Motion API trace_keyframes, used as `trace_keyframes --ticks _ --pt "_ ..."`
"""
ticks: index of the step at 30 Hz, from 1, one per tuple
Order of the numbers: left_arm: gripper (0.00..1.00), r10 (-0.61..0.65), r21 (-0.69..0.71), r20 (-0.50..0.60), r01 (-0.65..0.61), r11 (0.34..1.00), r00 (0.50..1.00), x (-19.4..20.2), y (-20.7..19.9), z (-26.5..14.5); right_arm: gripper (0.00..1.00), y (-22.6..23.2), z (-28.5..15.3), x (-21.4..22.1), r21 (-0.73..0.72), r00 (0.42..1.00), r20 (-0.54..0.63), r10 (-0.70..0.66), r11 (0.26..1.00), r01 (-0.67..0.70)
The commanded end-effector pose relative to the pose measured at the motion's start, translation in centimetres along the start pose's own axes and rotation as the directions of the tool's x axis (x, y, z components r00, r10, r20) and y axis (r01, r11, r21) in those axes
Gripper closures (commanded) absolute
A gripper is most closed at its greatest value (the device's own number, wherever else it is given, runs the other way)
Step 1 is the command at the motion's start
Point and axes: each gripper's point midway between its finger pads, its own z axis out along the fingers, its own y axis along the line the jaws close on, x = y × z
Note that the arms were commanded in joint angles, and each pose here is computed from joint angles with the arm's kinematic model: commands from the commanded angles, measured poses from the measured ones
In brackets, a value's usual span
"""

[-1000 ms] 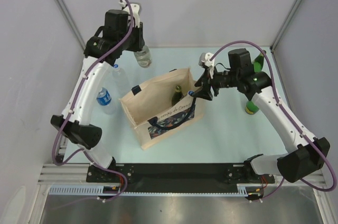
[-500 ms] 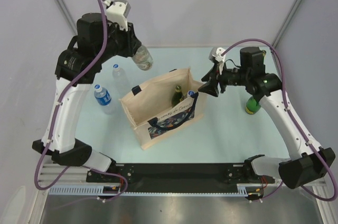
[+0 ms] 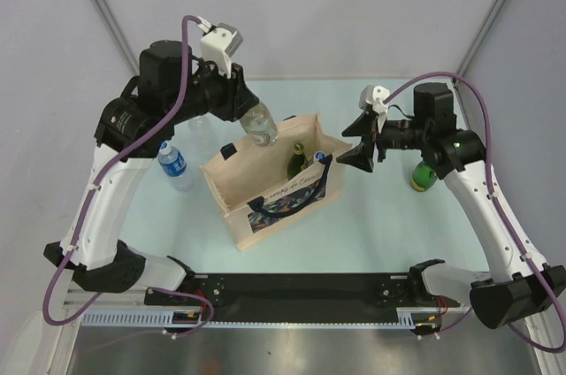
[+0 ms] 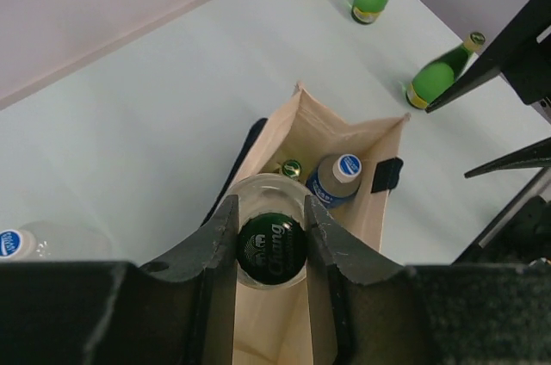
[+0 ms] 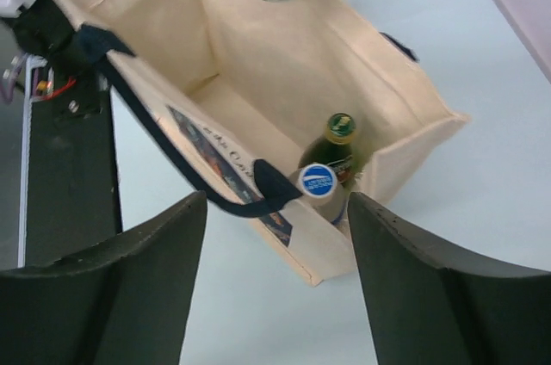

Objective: Place the beverage into the canvas bag

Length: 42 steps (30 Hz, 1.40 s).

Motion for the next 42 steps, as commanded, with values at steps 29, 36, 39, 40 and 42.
trace_keyframes --ticks 29,36,39,40,42 --pt "1.0 0.053 0.091 0.037 -0.057 0.994 0.998 5.5 -1.2 6.6 0.8 7.0 7.1 6.3 -0.464 0.857 -0.107 -0.504 0.788 0.405" --pt "1.0 0.081 0.082 0.012 -0.082 0.993 0.997 7.6 -0.5 9.4 0.96 7.8 6.7 6.3 -0.482 0.862 -0.088 -0.5 0.778 0.402" --pt "1.0 0.08 0.078 0.001 -0.08 0.994 0.997 8.3 -0.2 10.5 0.97 8.0 6.5 6.1 -0.485 0.864 -0.082 -0.497 0.777 0.401" --pt "1.0 0.079 0.081 -0.013 -0.077 0.994 0.997 8.8 -0.2 11.1 0.97 8.0 6.5 6.0 -0.483 0.862 -0.081 -0.501 0.776 0.406" --pt "1.0 0.079 0.082 -0.013 -0.077 0.994 0.997 8.9 -0.1 11.6 0.98 7.8 6.5 5.8 -0.478 0.862 -0.081 -0.501 0.778 0.408"
